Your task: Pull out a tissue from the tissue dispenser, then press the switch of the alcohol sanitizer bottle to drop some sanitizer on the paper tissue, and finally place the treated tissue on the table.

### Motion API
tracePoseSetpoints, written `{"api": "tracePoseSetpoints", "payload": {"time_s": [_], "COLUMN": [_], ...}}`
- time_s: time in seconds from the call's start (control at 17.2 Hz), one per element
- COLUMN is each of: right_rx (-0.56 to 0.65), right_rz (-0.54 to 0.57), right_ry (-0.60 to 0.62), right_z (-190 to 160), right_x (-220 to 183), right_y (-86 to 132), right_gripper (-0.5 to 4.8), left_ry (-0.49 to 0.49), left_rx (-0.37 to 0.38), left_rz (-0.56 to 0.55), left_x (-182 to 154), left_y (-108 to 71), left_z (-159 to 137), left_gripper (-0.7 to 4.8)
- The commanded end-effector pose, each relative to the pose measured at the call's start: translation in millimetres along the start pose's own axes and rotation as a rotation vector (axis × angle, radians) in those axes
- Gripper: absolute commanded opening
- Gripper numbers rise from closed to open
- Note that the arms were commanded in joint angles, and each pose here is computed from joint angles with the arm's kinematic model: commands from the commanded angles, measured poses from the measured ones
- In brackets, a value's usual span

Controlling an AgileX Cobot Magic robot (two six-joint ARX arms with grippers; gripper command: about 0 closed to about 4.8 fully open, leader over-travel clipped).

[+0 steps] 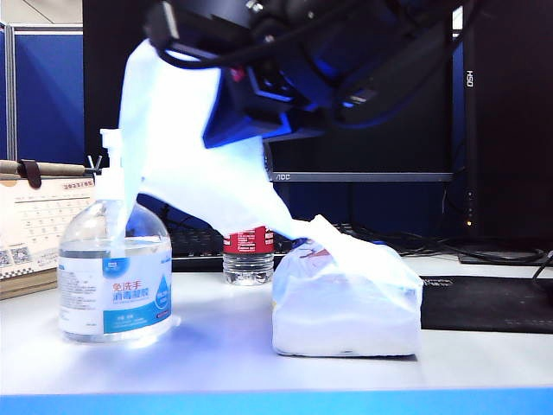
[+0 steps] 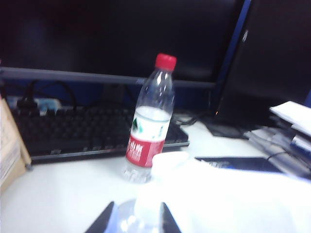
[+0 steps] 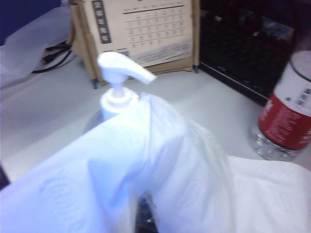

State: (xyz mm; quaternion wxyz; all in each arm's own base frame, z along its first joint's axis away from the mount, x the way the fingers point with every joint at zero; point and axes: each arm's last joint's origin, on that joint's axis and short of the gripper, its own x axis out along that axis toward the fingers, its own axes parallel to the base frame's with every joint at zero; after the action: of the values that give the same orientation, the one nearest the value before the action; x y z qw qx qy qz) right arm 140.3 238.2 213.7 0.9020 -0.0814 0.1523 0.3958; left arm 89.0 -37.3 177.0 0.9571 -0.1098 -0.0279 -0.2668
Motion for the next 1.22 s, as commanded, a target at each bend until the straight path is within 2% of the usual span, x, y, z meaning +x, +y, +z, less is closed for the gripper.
{"api": "tracePoseSetpoints", "payload": {"time_s": [0.06,0.35,0.58,0.7,0.81,1.05,1.22], "right_rx": [0.003,-0.004,-0.027,-0.051,-0.052,-0.145,-0.167], "right_rz": [0.049,0.13,0.185,0.195,0.195,0.2,0.194], "right_ry": [-0.028,-0.024,-0.025,-0.021,-0.022,-0.022,0.001], "right_z": [5,5,5,4,5,29,37], "right_x": [0,-1,-3,-5,-5,-5,-5], "right_y": [2,8,19,25,25,29,29], "right_gripper": [-0.06,-0.06,-0.06,-0.06,-0.06,-0.06,-0.06], "left_ry": [-0.047,-0.074,0.006,0.036,0.006,0.001,0.001], "left_rx": [-0.017,-0.019,0.012,0.021,0.027,0.027,0.027], "left_rz": [0.002,0.022,0.036,0.043,0.062,0.06,0.06], "left_x": [0,7,30,41,43,44,44], "left_y": [-0.9,-1.5,1.5,3.4,4.1,3.9,3.9], "left_z": [6,18,25,26,30,30,31], "left_gripper": [1.21,1.2,1.21,1.21,1.21,1.21,1.2]}}
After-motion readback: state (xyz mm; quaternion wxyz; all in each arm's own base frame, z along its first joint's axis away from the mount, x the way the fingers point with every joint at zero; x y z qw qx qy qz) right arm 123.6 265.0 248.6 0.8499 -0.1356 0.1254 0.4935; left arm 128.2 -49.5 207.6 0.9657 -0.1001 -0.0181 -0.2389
